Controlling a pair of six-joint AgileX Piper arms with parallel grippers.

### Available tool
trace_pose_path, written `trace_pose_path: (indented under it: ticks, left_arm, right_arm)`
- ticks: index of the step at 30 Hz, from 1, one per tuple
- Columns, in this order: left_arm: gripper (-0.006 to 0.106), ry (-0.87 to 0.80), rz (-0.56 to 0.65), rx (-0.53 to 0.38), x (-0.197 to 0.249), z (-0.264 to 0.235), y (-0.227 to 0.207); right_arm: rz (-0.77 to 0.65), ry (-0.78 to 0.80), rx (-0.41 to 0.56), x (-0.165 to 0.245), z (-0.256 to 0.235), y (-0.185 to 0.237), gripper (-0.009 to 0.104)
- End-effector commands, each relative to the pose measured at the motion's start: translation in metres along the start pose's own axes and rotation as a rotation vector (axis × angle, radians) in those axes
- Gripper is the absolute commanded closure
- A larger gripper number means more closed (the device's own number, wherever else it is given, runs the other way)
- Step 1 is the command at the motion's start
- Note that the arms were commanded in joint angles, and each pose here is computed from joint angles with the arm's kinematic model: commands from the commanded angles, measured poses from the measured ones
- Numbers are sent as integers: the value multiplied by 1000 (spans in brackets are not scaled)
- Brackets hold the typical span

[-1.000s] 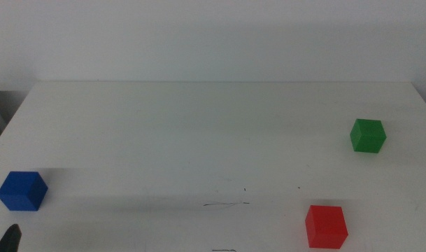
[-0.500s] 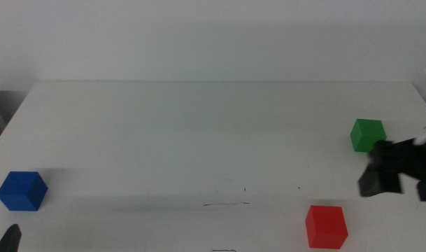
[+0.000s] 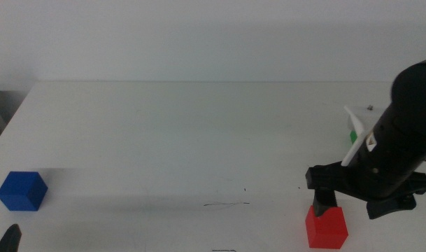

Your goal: Stack red cubes first, then green, then blue cubes in a specific spot.

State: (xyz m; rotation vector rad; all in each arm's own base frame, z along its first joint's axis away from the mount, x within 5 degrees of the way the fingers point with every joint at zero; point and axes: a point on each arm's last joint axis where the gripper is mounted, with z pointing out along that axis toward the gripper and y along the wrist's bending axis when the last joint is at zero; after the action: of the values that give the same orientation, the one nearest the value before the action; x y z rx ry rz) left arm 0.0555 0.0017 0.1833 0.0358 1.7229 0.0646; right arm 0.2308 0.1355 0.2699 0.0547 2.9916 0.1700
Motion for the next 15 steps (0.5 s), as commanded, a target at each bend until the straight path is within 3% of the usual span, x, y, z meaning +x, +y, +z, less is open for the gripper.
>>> trace_pose_path:
  ticks: [1, 15]
  left_arm:
    - [7, -106, -15, -1, -10, -2, 0]
    - [7, -106, -15, -1, -10, -2, 0]
  right_arm:
    - [7, -59, -26, -7, -9, 4, 2]
    - [-5, -21, 50, -23, 32, 9, 2]
